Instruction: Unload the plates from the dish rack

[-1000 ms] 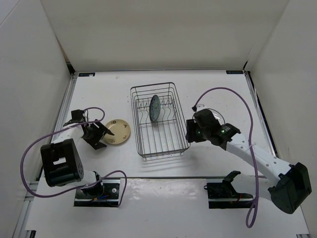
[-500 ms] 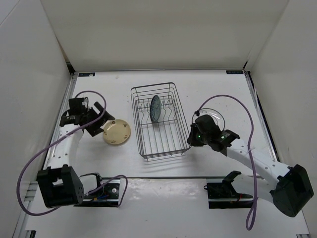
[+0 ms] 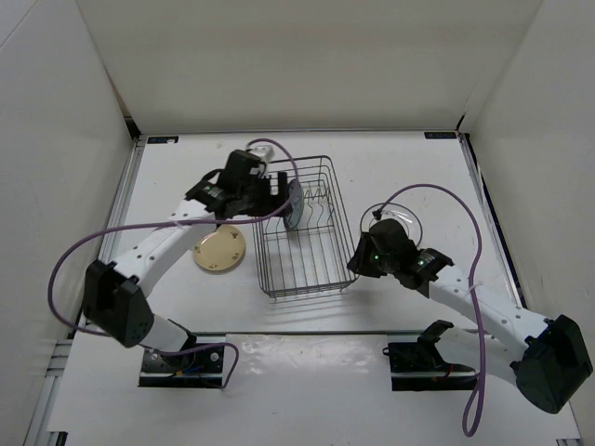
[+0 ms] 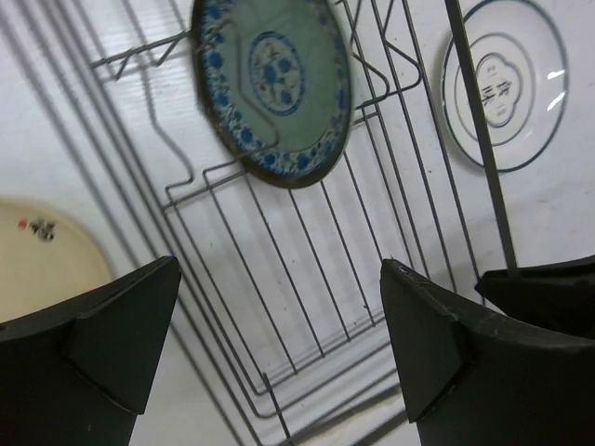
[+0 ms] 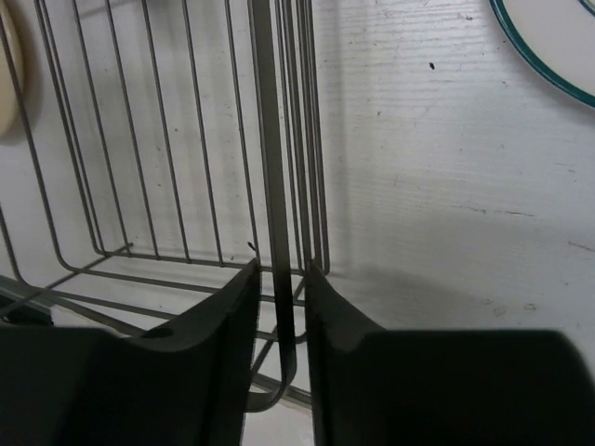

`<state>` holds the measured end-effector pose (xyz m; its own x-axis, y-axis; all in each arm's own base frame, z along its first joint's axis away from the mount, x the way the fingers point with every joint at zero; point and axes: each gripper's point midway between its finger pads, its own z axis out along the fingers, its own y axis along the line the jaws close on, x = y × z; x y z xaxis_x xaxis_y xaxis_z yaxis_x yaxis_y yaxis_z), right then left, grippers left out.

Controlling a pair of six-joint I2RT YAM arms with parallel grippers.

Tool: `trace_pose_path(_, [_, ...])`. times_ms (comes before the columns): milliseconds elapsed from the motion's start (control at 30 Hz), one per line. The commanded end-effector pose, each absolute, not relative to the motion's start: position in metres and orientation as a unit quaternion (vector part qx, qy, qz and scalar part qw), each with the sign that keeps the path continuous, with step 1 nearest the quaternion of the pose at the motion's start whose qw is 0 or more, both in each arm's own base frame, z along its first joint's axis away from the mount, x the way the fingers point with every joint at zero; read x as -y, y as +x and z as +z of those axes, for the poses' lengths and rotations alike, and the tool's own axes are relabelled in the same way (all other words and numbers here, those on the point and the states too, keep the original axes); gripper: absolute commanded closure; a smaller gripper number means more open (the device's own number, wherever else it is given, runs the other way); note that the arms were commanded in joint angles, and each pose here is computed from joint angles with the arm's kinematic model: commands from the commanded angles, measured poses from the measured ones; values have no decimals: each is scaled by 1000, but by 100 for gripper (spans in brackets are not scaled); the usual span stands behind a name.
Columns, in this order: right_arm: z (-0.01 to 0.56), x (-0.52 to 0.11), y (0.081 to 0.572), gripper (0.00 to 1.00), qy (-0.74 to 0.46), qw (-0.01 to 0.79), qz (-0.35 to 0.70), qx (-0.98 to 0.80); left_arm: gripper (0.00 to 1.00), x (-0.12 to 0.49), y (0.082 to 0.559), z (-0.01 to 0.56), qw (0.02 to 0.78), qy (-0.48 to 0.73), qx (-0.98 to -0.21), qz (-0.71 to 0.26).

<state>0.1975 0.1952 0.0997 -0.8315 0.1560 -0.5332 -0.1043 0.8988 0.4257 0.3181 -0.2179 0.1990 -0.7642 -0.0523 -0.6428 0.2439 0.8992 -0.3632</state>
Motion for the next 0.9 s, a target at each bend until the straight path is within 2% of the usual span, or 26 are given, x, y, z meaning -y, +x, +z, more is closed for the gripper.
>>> trace_pose_path(0, [111, -211, 205, 68, 41, 296, 262, -918, 0, 234, 338, 198, 373, 110, -908, -159])
trace_pose_path(100, [123, -198, 210, 46, 44, 310, 231, -921, 0, 261, 352, 205, 398, 152, -896, -124])
trace_pose_path(233, [152, -172, 215, 35, 27, 362, 186, -913, 0, 280, 363, 191, 413, 175, -888, -103])
trace_pose_path(400, [190, -132, 204, 31, 29, 430, 154, -889, 9, 290, 377, 178, 415, 171, -889, -92])
trace_pose_path(500, [196, -113, 191, 29, 26, 442, 143, -885, 21, 292, 381, 166, 404, 171, -895, -81])
trace_pose_path(567, [194, -104, 183, 28, 25, 440, 131, -888, 32, 297, 384, 167, 406, 172, -894, -85])
trace_pose_path(600, [200, -99, 180, 28, 28, 453, 138, -880, 41, 298, 383, 162, 402, 175, -895, -83])
trace_pose_path(733, [200, -87, 171, 27, 35, 460, 136, -877, 61, 305, 387, 163, 406, 183, -891, -91])
trace_pose_path(767, [201, -85, 169, 27, 36, 462, 135, -876, 72, 305, 387, 164, 407, 184, -890, -90])
trace_pose_path(867, [202, -79, 165, 25, 36, 465, 131, -875, 91, 306, 388, 166, 409, 184, -889, -91])
